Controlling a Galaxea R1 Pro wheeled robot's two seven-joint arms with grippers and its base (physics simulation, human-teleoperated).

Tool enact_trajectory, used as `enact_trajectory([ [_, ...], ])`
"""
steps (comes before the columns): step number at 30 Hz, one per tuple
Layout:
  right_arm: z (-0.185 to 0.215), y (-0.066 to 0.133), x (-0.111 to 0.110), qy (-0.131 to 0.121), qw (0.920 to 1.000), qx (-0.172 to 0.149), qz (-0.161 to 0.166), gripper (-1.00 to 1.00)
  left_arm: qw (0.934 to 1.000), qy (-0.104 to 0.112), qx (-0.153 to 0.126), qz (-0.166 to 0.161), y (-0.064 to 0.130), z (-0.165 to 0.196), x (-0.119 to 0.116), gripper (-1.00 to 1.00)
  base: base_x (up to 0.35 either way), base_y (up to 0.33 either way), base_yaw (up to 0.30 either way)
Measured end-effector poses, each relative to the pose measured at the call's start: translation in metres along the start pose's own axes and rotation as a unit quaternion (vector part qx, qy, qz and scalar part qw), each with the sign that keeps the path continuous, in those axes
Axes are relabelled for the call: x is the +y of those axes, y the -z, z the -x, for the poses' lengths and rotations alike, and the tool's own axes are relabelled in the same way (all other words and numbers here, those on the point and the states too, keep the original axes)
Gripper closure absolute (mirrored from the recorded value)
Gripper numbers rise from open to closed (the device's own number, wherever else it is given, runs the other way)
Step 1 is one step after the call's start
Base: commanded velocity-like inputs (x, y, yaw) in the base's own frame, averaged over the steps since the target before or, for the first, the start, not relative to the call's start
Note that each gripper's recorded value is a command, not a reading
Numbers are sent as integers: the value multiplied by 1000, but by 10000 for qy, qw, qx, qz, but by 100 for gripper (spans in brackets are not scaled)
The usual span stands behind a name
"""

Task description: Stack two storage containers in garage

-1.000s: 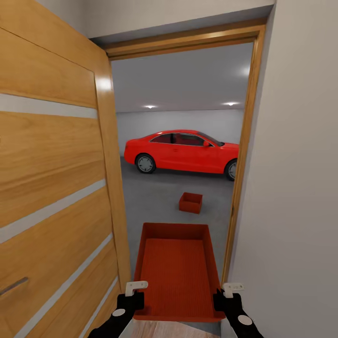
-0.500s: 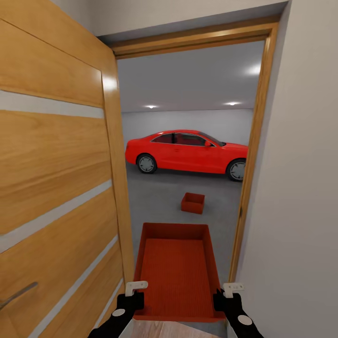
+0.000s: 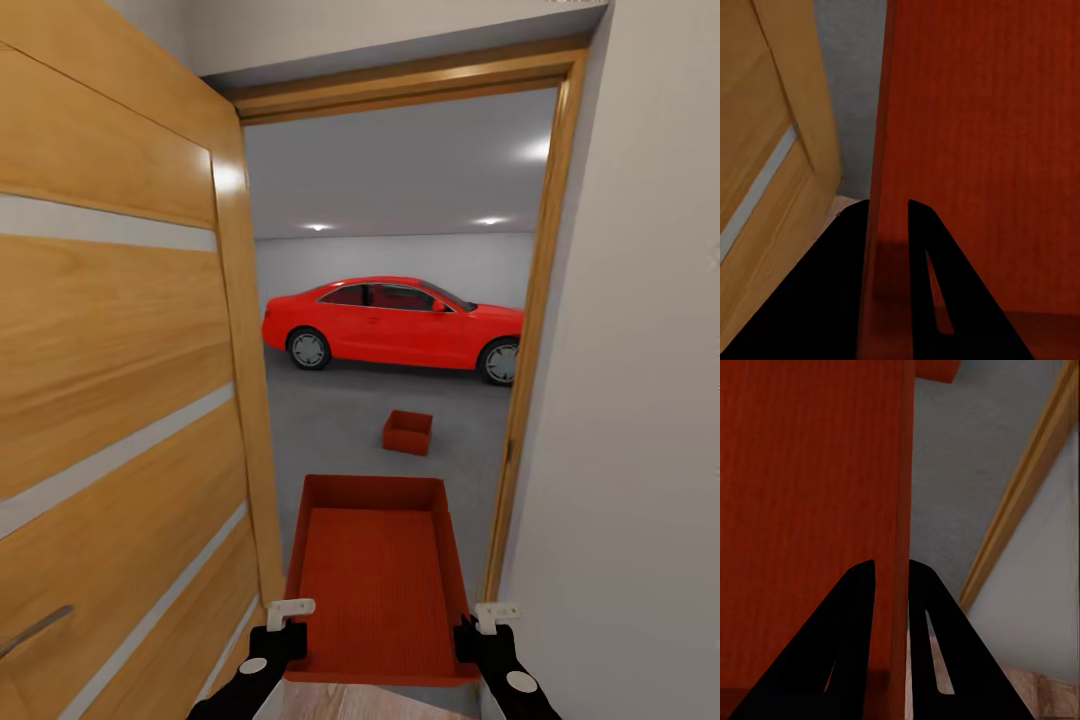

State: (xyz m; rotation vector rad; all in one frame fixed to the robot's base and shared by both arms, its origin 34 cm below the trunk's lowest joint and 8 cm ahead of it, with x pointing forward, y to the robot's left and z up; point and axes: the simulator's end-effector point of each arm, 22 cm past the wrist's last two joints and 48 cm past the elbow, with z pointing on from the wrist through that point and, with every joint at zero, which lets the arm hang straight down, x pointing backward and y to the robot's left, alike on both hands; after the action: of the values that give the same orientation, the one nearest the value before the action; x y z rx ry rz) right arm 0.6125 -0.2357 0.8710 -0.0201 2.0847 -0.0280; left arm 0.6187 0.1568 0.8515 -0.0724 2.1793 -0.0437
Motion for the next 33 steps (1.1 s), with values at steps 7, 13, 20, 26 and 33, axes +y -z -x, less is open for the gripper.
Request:
enact_trajectory([
  [7, 0, 0, 0, 0, 10000, 0, 0, 100, 10000, 2, -1, 1, 0, 0, 0, 100, 0, 0, -154],
  [13, 0, 0, 0, -1, 10000, 0, 1, 100, 10000, 1, -1, 1, 0, 0, 0, 100, 0, 83, -6],
  [20, 0, 0, 0, -1, 10000, 0, 0, 100, 10000, 0, -1, 0, 0, 0, 0, 100, 0, 88, 0],
  [26, 0, 0, 0, -2, 10000, -1, -1, 100, 10000, -1, -2, 0, 0, 0, 0, 100, 0, 3, -3],
  [33, 0, 0, 0, -3, 10000, -1, 0, 100, 10000, 0, -1, -1, 0, 0, 0, 100, 0, 0, -137],
])
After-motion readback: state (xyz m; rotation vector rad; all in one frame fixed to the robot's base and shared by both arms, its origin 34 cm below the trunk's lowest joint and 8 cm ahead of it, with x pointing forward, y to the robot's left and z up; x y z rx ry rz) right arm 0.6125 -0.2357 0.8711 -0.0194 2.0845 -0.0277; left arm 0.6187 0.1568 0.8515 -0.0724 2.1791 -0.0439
